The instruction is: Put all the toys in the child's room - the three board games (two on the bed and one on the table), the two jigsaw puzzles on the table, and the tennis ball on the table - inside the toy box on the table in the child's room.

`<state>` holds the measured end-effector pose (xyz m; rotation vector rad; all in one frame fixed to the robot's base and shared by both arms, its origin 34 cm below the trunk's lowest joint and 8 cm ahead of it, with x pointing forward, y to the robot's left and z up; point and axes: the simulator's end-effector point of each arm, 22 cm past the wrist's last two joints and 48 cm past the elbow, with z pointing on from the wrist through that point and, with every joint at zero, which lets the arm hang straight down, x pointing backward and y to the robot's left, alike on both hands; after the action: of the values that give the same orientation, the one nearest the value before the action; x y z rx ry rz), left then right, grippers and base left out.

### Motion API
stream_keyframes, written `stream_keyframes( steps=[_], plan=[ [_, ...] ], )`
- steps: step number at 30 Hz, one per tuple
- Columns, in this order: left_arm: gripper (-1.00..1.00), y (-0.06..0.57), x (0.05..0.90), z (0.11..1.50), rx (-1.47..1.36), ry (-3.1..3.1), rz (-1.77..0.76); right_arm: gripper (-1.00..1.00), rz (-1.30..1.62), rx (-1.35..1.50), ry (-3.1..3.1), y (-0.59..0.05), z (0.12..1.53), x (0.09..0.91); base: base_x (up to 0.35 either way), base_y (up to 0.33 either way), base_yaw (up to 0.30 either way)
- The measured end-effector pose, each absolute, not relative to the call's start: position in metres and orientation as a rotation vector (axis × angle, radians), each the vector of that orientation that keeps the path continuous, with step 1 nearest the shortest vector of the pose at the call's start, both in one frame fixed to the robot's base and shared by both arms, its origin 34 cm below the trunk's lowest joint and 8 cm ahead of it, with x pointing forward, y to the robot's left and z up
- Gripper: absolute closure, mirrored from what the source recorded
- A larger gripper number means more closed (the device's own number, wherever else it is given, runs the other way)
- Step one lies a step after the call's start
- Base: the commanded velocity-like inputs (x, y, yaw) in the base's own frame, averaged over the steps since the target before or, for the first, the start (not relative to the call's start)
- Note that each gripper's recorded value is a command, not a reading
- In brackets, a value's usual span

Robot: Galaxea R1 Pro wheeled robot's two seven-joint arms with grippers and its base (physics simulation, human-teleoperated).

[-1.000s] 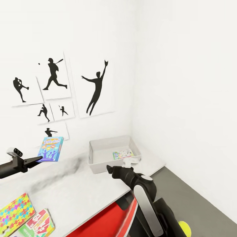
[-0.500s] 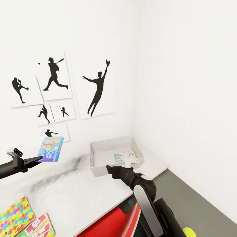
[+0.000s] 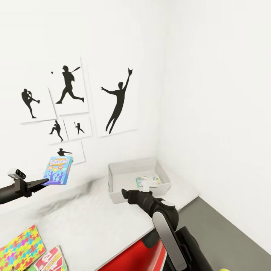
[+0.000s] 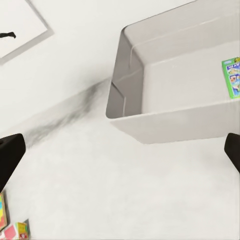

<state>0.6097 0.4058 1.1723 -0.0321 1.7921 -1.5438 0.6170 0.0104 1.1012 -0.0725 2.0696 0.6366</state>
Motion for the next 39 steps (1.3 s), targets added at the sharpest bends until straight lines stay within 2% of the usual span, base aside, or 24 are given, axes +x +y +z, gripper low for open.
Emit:
stream_keyframes(
  steps=[7, 39],
  plan=[
    [1.0, 0.4057, 0.6098, 1.1725, -0.032, 1.792, -1.544, -1.0, 0.637, -0.072, 2.069, 0.0103, 1.1013, 0.617, 0.0, 0.005, 0.093],
    [1.0, 0.4052, 0.6099, 1.1725, -0.032, 1.79, -1.546, -1.0, 0.637, -0.072, 2.069, 0.0098, 1.1017, 0.6171, 0.007, 0.021, 0.002]
  ],
)
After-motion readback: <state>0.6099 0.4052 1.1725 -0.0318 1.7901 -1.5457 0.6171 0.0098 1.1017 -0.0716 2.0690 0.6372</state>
